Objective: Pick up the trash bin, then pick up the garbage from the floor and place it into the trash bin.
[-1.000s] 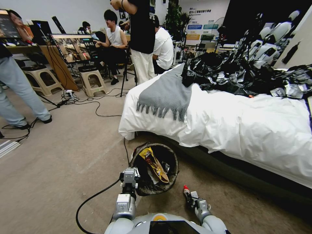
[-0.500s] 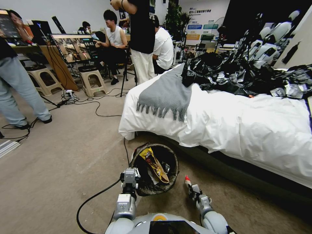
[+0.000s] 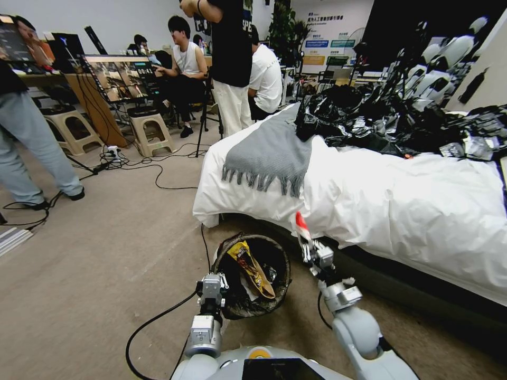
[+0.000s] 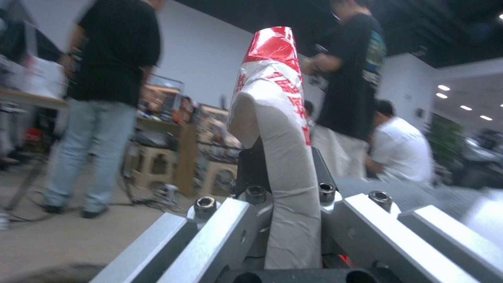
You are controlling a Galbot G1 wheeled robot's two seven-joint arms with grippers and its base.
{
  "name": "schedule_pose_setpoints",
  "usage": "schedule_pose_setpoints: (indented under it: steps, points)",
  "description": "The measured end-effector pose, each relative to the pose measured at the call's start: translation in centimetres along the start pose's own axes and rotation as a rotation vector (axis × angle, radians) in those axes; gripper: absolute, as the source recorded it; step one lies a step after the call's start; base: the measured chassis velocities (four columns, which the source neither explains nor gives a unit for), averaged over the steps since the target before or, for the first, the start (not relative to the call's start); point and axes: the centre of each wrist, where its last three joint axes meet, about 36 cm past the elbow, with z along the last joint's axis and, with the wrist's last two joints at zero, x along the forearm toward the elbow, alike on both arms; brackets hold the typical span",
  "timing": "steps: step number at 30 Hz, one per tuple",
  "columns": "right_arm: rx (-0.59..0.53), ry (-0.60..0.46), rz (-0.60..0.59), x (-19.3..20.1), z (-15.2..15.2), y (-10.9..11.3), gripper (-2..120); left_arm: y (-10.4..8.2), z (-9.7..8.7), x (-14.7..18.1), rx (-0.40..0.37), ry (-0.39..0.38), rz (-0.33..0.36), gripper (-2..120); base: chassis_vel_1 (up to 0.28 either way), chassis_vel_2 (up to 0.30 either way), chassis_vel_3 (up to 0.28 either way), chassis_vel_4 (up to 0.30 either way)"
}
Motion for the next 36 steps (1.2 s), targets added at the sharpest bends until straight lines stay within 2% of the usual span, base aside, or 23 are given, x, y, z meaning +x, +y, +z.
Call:
schedule_pose_setpoints:
  steps: [6, 11, 14, 20, 22, 36]
  points:
    - [-0.057, -0.015, -0.175, 1.0, -0.1, 1.5, 0, -0.1, 0.0, 0.1, 0.016, 0.023, 0.007, 2, 0.0, 0.0, 0.0, 0.0]
    - [-0.085, 0.013, -0.225, 1.7, 0.5, 2.4, 0, -0.1, -0.2, 0.1, 0.032, 0.039, 0.009, 2, 0.0, 0.0, 0.0, 0.0]
    - [-0.106, 0.048, -0.264, 2.8, 1.5, 3.8, 0, -0.1, -0.2, 0.1, 0.042, 0.046, 0.009, 2, 0.0, 0.0, 0.0, 0.0]
    - [-0.119, 0.069, -0.278, 3.6, 2.3, 4.6, 0, -0.2, -0.2, 0.1, 0.045, 0.047, 0.009, 2, 0.0, 0.0, 0.0, 0.0]
    - [-0.128, 0.11, -0.279, 4.8, 4.2, 5.1, 0, -0.2, -0.2, 0.1, 0.047, 0.048, 0.009, 2, 0.0, 0.0, 0.0, 0.0]
    - [-0.158, 0.212, -0.213, 6.7, 8.5, 4.5, 0, -0.1, -0.4, 0.1, 0.05, 0.041, 0.007, 2, 0.0, 0.0, 0.0, 0.0]
